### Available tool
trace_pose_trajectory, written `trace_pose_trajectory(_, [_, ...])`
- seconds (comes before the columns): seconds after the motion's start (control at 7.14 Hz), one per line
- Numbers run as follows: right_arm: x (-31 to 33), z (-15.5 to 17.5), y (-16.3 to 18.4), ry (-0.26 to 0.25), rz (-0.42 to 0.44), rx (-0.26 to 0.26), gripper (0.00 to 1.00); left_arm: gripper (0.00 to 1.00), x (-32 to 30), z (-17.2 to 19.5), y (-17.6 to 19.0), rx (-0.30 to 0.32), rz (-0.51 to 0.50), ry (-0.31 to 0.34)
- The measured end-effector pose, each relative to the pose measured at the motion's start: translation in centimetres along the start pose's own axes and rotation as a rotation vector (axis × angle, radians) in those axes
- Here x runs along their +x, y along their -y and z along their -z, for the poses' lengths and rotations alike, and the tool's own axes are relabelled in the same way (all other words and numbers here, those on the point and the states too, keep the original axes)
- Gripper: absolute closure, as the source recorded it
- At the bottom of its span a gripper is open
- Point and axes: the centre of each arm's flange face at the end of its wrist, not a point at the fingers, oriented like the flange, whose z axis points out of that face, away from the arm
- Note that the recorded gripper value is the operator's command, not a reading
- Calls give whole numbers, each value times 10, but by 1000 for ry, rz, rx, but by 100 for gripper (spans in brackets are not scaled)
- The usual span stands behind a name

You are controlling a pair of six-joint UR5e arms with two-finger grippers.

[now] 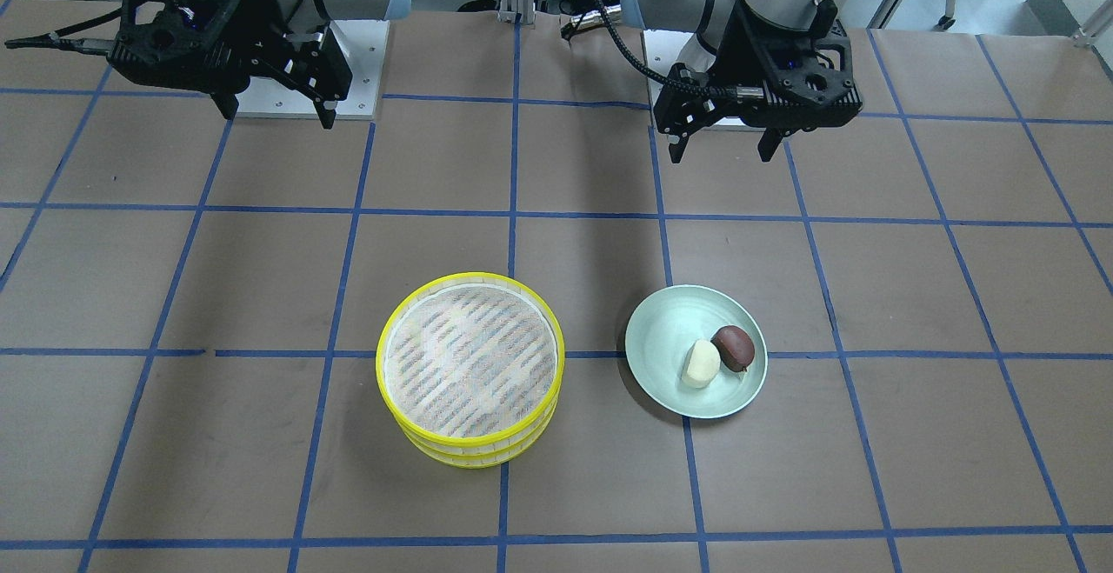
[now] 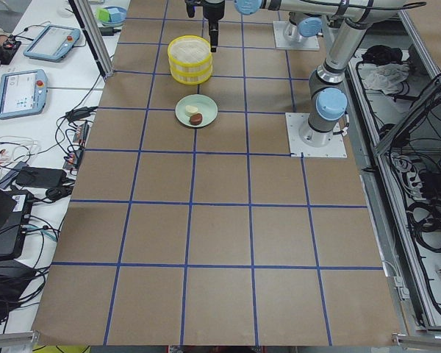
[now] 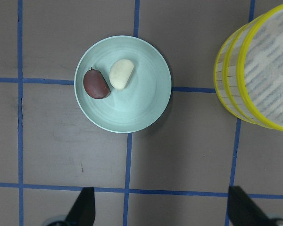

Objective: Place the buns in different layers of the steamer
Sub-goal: 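Move the left gripper over the pale green bowl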

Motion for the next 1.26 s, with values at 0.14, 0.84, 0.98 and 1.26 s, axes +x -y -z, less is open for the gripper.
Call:
trace_pose_trajectory(0.14, [0,0,0,0,0,0,0,0,0,1,-1,5,0,0])
trace_pose_trajectory(0.84, [1,0,0,-1,10,0,0,0,-1,8,-6,12,0,2])
trace_pose_trajectory(0.98, [1,0,1,-1,12,0,0,0,-1,9,-8,9,0,2])
trace_pose_trajectory(1.26, [0,0,0,1,18,1,0,0,-3,6,-8,-11,4,6])
